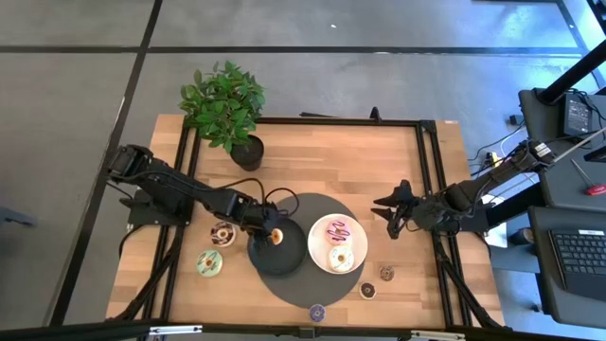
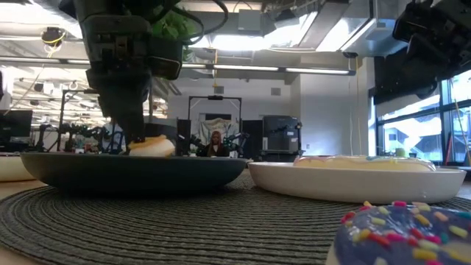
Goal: Pick & Place donuts
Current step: Put the small orange donut onto the black plate, then put the large black donut onto the white plate
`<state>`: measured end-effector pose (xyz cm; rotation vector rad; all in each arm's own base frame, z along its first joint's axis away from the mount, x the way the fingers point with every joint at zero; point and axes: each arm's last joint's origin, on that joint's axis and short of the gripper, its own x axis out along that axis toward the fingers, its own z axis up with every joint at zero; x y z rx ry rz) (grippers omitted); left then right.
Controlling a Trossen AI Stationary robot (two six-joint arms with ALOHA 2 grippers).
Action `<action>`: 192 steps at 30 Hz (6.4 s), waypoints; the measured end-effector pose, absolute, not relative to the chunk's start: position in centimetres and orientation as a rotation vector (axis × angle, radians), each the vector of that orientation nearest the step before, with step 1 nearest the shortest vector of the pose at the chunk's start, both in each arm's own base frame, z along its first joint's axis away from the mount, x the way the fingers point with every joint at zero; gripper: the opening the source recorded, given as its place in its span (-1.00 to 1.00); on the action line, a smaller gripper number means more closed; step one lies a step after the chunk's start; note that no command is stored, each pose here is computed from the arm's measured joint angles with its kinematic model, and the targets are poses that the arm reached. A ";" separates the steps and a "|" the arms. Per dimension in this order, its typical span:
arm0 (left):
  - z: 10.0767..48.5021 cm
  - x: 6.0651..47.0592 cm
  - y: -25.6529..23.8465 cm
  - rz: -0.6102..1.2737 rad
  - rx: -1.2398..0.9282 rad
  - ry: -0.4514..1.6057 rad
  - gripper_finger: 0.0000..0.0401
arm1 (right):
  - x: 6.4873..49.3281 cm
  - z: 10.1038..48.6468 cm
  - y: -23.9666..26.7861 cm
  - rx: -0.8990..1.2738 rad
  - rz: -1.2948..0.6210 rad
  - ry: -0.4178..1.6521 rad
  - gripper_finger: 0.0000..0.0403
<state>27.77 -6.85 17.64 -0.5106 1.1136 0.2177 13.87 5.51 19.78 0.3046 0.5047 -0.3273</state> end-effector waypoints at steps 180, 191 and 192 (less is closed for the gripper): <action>14.7 16.8 -8.4 0.637 -0.412 1.515 -0.50 | 14.1 19.4 5.7 0.316 -0.334 0.528 -0.31; 17.4 17.9 -9.0 0.561 -0.345 1.529 -0.70 | 14.1 19.4 5.7 0.316 -0.335 0.528 -0.31; 17.8 18.0 -9.0 0.566 -0.340 1.533 -0.70 | 14.1 19.4 5.7 0.316 -0.335 0.528 -0.31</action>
